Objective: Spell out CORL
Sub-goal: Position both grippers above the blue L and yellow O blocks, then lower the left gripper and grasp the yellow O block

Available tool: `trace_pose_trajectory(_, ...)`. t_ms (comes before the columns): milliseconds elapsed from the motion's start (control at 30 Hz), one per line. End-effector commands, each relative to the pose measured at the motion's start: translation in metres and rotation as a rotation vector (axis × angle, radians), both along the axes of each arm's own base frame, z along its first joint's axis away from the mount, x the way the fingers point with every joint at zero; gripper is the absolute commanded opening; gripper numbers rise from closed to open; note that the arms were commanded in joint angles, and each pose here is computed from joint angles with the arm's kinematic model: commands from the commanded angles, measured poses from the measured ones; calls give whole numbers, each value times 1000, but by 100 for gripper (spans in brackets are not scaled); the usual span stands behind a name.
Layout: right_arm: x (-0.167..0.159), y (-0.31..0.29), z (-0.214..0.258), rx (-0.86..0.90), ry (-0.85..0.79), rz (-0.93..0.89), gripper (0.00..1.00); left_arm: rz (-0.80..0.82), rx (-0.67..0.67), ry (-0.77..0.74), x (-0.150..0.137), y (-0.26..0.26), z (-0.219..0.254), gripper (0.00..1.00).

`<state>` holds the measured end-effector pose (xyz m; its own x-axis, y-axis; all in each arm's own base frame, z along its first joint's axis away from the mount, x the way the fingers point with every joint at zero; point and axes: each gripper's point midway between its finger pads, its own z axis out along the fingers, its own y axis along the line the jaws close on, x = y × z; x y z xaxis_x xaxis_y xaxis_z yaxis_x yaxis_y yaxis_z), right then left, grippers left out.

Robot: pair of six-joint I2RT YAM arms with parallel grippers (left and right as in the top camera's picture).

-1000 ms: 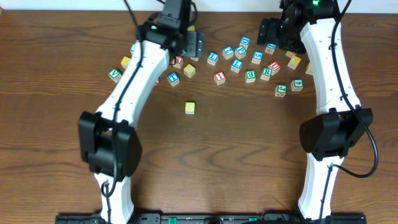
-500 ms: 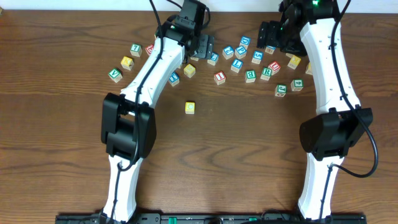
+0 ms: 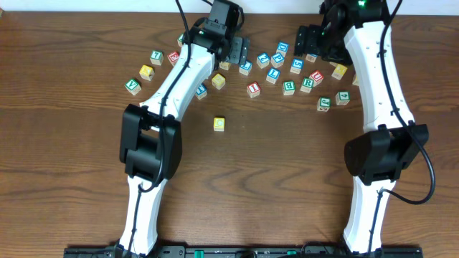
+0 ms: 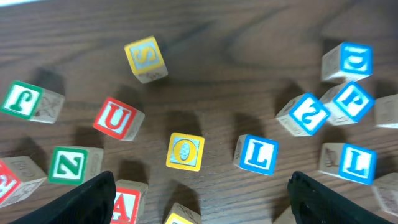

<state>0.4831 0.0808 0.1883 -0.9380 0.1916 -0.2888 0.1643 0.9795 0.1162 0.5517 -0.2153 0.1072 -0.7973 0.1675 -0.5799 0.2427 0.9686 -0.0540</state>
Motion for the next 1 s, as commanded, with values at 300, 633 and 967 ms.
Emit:
trace_pose_trajectory(300,-1,4,6,-13,-14,38,95,-37,74,24,10,4,-45,81)
trace_pose_trajectory(633,-1,4,6,-14,-13,38,96,-3,119,6,17,13,-54,70)
trace_pose_trajectory(967,-1,1,6,-30,-14,36,96,-8,136,53,13,13,-86,65)
